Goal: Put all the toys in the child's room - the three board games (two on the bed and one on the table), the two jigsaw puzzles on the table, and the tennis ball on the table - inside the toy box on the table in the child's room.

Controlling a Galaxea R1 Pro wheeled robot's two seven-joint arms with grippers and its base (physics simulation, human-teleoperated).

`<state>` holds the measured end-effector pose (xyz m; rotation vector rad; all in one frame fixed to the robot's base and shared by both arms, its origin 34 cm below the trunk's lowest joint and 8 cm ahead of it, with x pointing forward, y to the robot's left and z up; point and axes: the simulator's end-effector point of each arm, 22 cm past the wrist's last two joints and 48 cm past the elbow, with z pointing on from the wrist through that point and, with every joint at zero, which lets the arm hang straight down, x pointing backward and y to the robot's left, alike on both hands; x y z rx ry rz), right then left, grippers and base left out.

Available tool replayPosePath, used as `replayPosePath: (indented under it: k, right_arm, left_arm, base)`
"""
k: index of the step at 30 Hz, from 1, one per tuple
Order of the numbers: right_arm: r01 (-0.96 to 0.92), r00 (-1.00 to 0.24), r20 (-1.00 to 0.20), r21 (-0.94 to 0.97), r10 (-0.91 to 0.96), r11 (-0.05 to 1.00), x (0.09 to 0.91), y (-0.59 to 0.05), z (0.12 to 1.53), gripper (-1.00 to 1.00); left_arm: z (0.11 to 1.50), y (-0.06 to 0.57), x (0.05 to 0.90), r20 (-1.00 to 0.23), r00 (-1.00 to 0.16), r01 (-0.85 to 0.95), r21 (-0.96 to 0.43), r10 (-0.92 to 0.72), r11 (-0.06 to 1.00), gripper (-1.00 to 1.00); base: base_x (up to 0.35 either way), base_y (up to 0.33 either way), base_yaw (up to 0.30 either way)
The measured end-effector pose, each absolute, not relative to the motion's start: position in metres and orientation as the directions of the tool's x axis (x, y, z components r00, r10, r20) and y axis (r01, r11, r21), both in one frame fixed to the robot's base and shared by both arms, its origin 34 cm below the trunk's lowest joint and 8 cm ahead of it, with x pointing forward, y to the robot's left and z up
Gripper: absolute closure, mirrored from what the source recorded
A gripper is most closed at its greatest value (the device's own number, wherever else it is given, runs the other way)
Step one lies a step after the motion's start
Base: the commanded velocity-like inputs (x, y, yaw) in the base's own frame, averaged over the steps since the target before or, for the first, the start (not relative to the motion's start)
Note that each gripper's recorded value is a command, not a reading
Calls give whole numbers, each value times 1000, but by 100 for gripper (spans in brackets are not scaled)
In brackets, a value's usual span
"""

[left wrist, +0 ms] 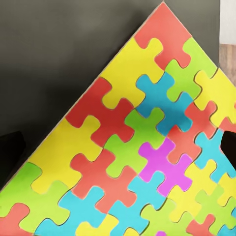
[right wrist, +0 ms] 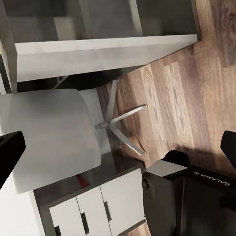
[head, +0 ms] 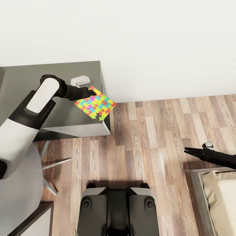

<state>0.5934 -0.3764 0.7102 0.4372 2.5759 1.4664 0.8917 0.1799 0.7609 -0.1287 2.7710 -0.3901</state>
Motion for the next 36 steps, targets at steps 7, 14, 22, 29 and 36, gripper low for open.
replayPosePath:
  k: [7, 14, 22, 29, 36]
  right_arm:
    - [179, -947, 18, 858, 321, 481, 593, -376, 710, -100]
    - [179, -947, 18, 859, 321, 480, 593, -376, 710, -100]
    - [180, -947, 19, 858, 321, 480, 593, -376, 710, -100]
    - [180, -947, 20, 859, 321, 478, 594, -374, 709, -100]
    - [207, -941, 37, 850, 337, 485, 600, -360, 694, -100]
  left_arm:
    - [761, 180, 891, -317, -939, -42, -284, -135, 958, -100]
    - [761, 179, 891, -317, -939, -42, -285, -135, 958, -100]
    - [762, 180, 890, -313, -938, -53, -303, -152, 952, -100]
    - [789, 214, 900, -373, -907, -72, -319, -195, 945, -100]
    - [817, 261, 897, -400, -869, -134, -376, -291, 917, -100]
  base:
    - [-7, -6, 0]
    - [-2, -2, 0]
    - [0, 0, 0]
    - [0, 0, 0]
    - [0, 0, 0]
